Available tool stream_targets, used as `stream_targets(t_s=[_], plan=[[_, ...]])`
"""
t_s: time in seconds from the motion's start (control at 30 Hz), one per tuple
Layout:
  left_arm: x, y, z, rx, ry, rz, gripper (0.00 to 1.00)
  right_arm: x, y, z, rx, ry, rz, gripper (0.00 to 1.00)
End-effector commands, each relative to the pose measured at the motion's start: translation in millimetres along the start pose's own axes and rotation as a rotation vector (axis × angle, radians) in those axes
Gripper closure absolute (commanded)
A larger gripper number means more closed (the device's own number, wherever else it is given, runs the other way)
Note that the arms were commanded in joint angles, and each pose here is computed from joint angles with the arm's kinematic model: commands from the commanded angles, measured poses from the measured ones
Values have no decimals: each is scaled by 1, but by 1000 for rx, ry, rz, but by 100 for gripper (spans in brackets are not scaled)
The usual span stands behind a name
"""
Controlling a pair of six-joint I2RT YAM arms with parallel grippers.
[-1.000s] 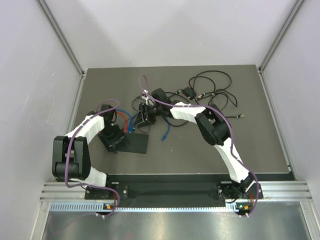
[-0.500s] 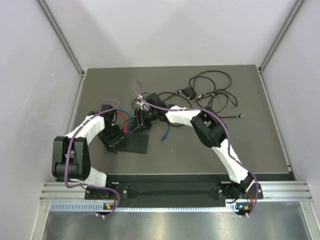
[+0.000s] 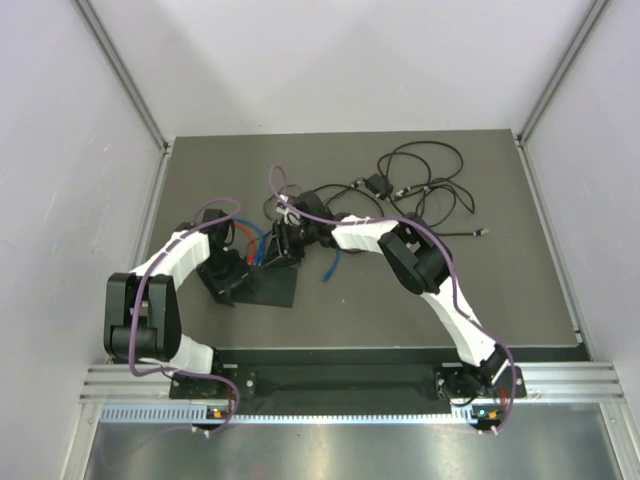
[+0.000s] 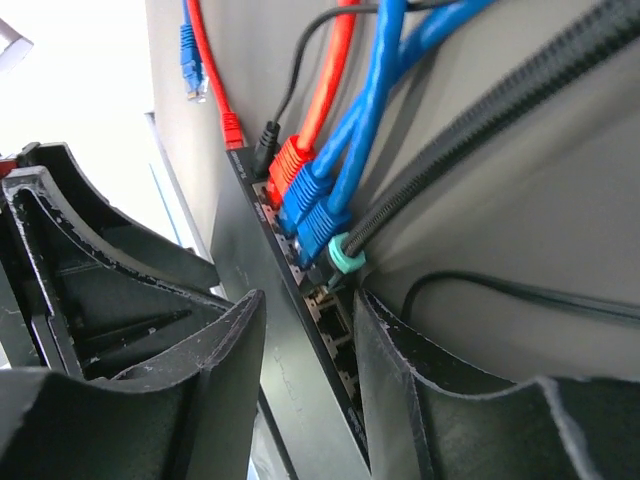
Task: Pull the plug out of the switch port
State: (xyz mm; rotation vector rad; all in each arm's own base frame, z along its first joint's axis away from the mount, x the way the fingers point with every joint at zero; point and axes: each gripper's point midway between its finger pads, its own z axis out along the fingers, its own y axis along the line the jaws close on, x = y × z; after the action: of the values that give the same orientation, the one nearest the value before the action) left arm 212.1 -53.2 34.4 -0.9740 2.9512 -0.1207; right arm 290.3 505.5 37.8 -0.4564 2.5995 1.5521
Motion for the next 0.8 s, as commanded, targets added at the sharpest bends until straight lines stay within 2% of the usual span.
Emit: stream_targets(t_s=[0.0, 0.47, 0.6, 0.77], plan=[[19, 46, 14, -208, 46, 27, 33, -4, -6, 10, -23, -27, -29, 59], [20, 45, 14, -203, 45, 29, 34, -12, -11, 6, -153, -112, 103, 67], [20, 44, 14, -202, 43, 31, 33, -5, -23, 8, -118, -87, 114, 68], [21, 44, 14, -201, 45, 34, 33, -11, -21, 9, -133, -96, 119, 74]])
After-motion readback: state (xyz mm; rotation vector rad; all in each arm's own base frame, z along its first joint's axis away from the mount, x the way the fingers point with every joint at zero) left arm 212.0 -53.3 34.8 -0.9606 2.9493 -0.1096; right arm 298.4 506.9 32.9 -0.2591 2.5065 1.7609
